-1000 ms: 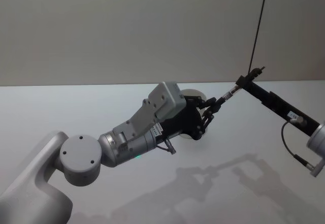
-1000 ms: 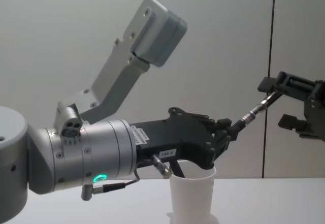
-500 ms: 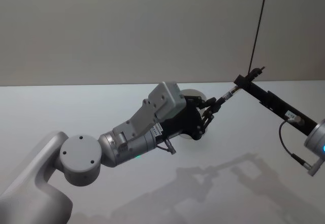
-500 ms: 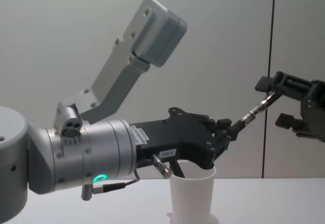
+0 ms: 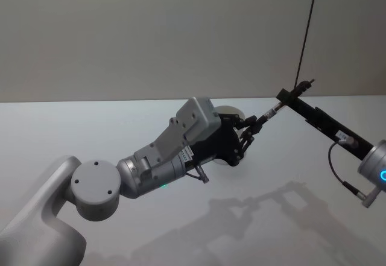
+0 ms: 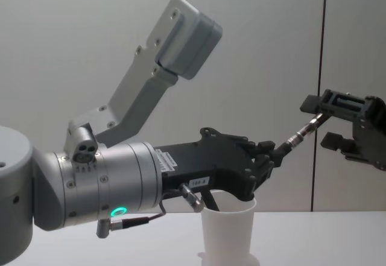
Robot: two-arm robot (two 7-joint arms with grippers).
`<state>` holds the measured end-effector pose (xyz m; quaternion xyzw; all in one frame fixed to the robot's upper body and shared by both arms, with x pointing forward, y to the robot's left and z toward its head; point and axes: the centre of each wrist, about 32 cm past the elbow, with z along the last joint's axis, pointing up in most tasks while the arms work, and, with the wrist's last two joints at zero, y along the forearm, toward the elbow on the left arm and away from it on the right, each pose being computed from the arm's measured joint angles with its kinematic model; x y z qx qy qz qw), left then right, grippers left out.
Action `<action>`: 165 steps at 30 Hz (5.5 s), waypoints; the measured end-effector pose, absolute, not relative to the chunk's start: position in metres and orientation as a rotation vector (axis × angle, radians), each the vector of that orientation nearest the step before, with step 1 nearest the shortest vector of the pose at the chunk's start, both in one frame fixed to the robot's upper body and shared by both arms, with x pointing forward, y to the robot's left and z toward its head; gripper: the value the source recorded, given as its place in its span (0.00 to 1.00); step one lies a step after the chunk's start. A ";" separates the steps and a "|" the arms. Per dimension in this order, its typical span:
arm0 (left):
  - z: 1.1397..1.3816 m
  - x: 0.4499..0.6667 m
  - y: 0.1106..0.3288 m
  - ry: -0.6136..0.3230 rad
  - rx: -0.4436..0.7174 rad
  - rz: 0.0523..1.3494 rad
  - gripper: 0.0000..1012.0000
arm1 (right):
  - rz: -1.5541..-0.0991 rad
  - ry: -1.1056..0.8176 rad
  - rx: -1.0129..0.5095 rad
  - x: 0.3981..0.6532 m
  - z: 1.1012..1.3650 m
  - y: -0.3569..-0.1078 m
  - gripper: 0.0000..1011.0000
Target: Place the pen into the pen holder.
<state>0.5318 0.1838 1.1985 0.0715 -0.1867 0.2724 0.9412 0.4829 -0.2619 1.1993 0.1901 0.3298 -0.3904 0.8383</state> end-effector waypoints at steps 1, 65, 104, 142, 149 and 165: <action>1.199 0.532 0.184 -0.381 0.146 0.556 0.12 | -0.825 0.698 0.403 0.483 1.199 -0.262 0.81; 1.199 0.532 0.184 -0.381 0.147 0.556 0.86 | -0.801 0.620 0.481 0.494 1.209 -0.258 0.13; 1.199 0.532 0.184 -0.381 0.146 0.556 0.99 | -0.723 0.183 0.346 0.550 1.210 -0.281 0.13; 1.199 0.532 0.184 -0.381 0.146 0.556 0.99 | -0.605 0.106 0.131 0.635 1.195 -0.267 0.13; 1.199 0.532 0.184 -0.381 0.146 0.556 0.99 | -0.602 0.112 0.112 0.643 1.191 -0.258 0.13; 1.199 0.532 0.184 -0.381 0.146 0.556 0.99 | -0.605 0.106 0.069 0.652 1.181 -0.245 0.13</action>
